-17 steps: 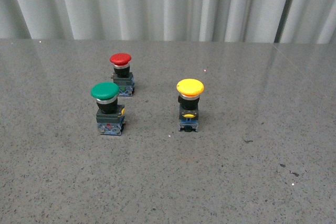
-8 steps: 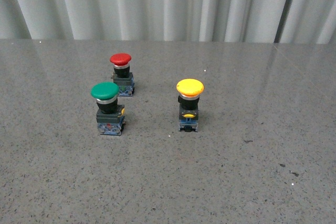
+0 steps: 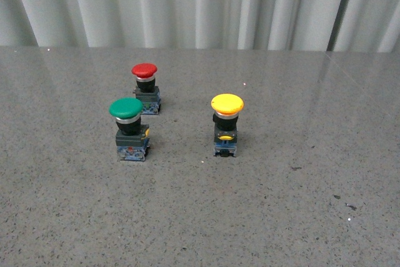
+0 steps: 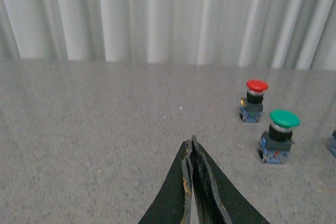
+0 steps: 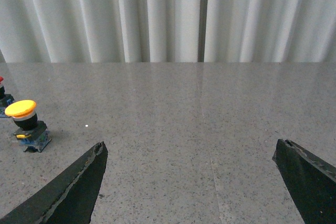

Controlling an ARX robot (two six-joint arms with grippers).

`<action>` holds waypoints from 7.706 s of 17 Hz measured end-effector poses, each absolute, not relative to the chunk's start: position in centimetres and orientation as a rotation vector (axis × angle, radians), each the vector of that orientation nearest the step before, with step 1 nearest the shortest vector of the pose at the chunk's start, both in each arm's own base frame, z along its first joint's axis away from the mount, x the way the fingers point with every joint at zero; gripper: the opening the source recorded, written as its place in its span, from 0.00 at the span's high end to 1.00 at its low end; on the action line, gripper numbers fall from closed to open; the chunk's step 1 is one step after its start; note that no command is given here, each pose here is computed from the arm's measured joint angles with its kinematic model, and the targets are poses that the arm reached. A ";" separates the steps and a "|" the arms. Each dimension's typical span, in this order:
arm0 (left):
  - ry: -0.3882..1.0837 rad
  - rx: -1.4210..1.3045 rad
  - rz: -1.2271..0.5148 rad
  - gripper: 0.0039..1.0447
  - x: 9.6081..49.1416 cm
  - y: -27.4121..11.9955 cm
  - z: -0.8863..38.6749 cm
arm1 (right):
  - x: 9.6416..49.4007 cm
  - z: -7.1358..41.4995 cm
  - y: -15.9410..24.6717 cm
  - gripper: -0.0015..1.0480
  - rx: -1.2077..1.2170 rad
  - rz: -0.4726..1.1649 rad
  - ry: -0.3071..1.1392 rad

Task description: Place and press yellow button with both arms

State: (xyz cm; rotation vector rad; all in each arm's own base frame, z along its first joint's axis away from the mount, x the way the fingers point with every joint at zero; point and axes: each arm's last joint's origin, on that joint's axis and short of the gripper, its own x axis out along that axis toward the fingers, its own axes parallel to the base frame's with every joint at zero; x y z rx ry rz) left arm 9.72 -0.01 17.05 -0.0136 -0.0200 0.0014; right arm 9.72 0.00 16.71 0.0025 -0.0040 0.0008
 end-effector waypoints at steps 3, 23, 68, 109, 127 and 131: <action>-0.002 -0.014 -0.002 0.99 9.7 0.0 16.7 | 9.7 16.7 0.0 0.06 0.003 0.000 -0.004; 0.000 -0.011 -0.003 0.06 9.7 0.0 16.7 | 10.2 17.5 0.0 0.06 0.038 0.143 -0.061; 0.001 -0.010 -0.002 0.06 9.7 0.0 16.7 | 31.1 16.4 17.3 0.98 -0.021 0.580 0.398; 0.001 -0.010 -0.002 0.06 9.7 0.0 16.7 | 11.2 17.0 0.0 0.98 0.007 0.000 -0.012; 0.001 -0.010 -0.002 0.06 9.7 0.0 16.7 | 9.7 16.7 0.0 0.39 0.006 0.000 -0.004; 0.001 -0.010 -0.002 0.06 9.7 0.0 16.7 | 9.7 16.7 0.0 0.04 0.006 0.000 -0.003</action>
